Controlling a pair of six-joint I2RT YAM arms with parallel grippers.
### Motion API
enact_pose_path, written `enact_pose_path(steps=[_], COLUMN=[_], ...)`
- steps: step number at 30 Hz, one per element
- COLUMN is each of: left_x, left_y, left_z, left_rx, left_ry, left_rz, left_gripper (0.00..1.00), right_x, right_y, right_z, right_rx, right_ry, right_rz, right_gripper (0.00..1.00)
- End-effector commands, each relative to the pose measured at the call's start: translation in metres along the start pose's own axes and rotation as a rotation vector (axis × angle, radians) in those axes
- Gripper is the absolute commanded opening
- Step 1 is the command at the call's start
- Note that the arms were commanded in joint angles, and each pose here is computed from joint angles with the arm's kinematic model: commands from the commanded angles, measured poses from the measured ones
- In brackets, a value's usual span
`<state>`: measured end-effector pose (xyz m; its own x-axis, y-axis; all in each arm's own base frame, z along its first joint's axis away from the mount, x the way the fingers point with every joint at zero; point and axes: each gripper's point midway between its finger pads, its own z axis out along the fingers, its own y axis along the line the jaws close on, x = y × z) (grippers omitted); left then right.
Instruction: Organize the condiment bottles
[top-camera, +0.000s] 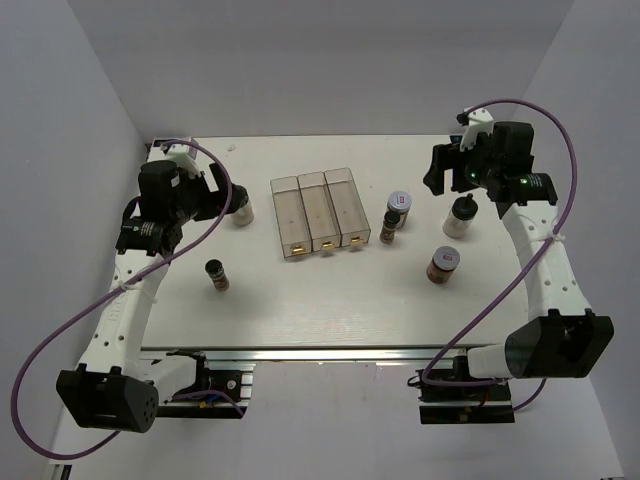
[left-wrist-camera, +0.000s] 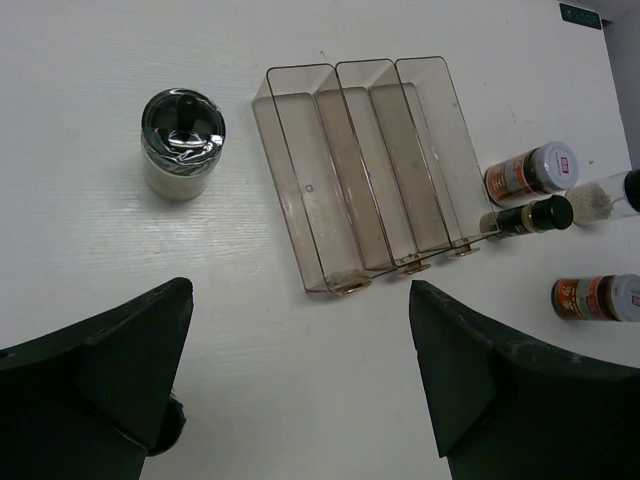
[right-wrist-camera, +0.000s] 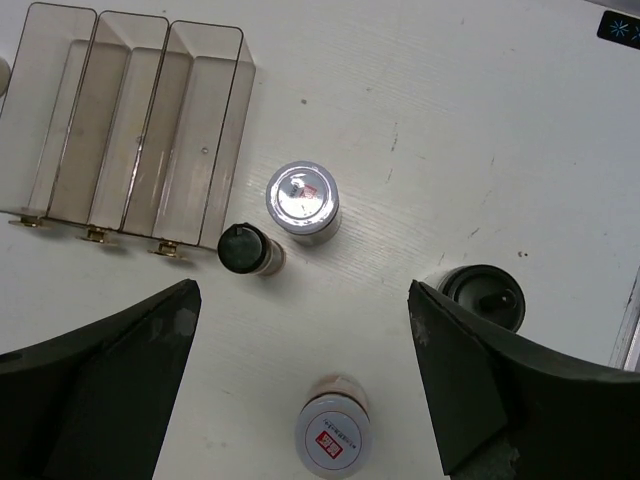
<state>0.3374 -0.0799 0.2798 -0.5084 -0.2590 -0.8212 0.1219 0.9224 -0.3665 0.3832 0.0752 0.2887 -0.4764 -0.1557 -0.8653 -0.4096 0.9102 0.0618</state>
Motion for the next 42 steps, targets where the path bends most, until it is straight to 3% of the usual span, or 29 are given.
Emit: enact_pose_path(steps=[1,7,13,17,25,33,42], left_x=[-0.003,-0.003,0.004,0.008,0.017,0.026,0.033], left_y=[-0.01,-0.012,-0.014,-0.014,-0.015,-0.014,-0.015], left_z=[0.0,0.001,0.001,0.003,0.01,0.012,0.01], left_rx=[0.049,0.06,0.085,0.09,0.114,0.112,0.115], left_ry=[-0.007,-0.006,0.009,0.016,0.046,0.074,0.098], left_rz=[0.003,-0.003,-0.01,-0.017,-0.024,-0.047,-0.079], left_gripper=[0.98,0.98,0.98,0.96,0.94,0.95,0.96], right_x=[-0.022,-0.014,-0.005,-0.003,0.009,0.037,0.042], right_y=[0.006,0.04,0.043,0.046,0.018,-0.002,0.014], right_z=[-0.009,-0.014,-0.01,-0.002,0.027,0.074,0.118], right_rx=[-0.033,-0.266,-0.26,-0.295,-0.146,-0.081,-0.002], right_ry=[-0.062,-0.138,-0.133,-0.068,0.02,0.135,0.16], right_rz=[-0.068,-0.39,-0.416,-0.341,-0.114,-0.014,0.053], right_gripper=[0.89,0.89,0.89,0.89,0.89,0.89,0.89])
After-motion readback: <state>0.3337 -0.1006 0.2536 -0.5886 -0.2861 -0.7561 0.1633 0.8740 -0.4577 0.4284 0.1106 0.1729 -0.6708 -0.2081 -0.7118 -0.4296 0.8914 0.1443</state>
